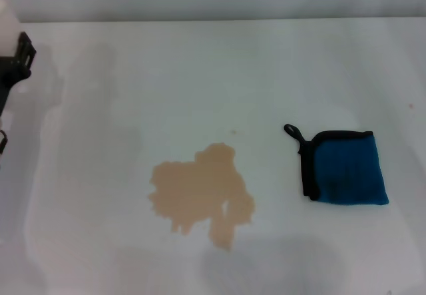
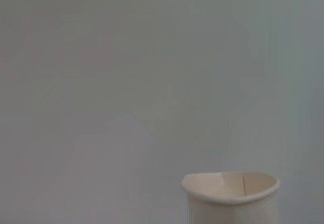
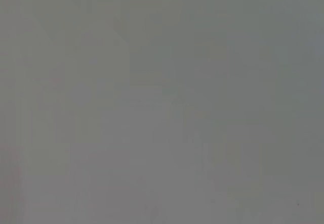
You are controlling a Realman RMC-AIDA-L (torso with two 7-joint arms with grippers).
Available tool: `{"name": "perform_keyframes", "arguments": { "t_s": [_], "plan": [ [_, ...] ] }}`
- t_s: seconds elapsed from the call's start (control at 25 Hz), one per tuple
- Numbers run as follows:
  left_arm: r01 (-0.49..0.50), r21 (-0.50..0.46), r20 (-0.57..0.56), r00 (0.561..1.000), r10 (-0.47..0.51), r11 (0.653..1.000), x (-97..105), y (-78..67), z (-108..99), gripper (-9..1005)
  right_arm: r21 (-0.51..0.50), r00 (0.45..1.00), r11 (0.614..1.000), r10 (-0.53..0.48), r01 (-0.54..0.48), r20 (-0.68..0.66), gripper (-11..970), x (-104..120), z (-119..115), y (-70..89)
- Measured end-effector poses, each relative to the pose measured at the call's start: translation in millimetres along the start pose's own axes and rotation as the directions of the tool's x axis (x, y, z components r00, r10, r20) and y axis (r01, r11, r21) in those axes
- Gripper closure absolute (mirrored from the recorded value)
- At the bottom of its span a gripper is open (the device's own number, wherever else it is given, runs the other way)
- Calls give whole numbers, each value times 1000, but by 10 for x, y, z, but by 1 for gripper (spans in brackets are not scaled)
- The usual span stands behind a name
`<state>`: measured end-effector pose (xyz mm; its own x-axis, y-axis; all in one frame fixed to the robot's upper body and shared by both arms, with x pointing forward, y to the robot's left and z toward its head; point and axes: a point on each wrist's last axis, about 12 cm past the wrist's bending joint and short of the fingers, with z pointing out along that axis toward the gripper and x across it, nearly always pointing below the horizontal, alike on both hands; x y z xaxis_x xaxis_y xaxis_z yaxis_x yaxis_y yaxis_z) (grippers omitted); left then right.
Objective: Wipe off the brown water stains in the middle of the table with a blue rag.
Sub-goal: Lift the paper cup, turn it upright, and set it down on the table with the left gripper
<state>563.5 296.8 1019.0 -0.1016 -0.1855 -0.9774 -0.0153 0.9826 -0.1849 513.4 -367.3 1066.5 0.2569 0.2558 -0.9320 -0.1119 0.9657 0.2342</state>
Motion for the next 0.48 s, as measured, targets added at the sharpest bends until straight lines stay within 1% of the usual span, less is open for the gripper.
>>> {"name": "perform_keyframes", "arguments": {
  "t_s": [0.32,0.48],
  "plan": [
    [-3,6,-60,998,4,1000,67,-51,21,343,-5,1000,1000,3,-3,-4,234,13,68,34],
    [-34,5,-86,996,34,999,93,-64,32,341,-7,1000,1000,1,-1,-16,234,32,144,61]
  ]
}}
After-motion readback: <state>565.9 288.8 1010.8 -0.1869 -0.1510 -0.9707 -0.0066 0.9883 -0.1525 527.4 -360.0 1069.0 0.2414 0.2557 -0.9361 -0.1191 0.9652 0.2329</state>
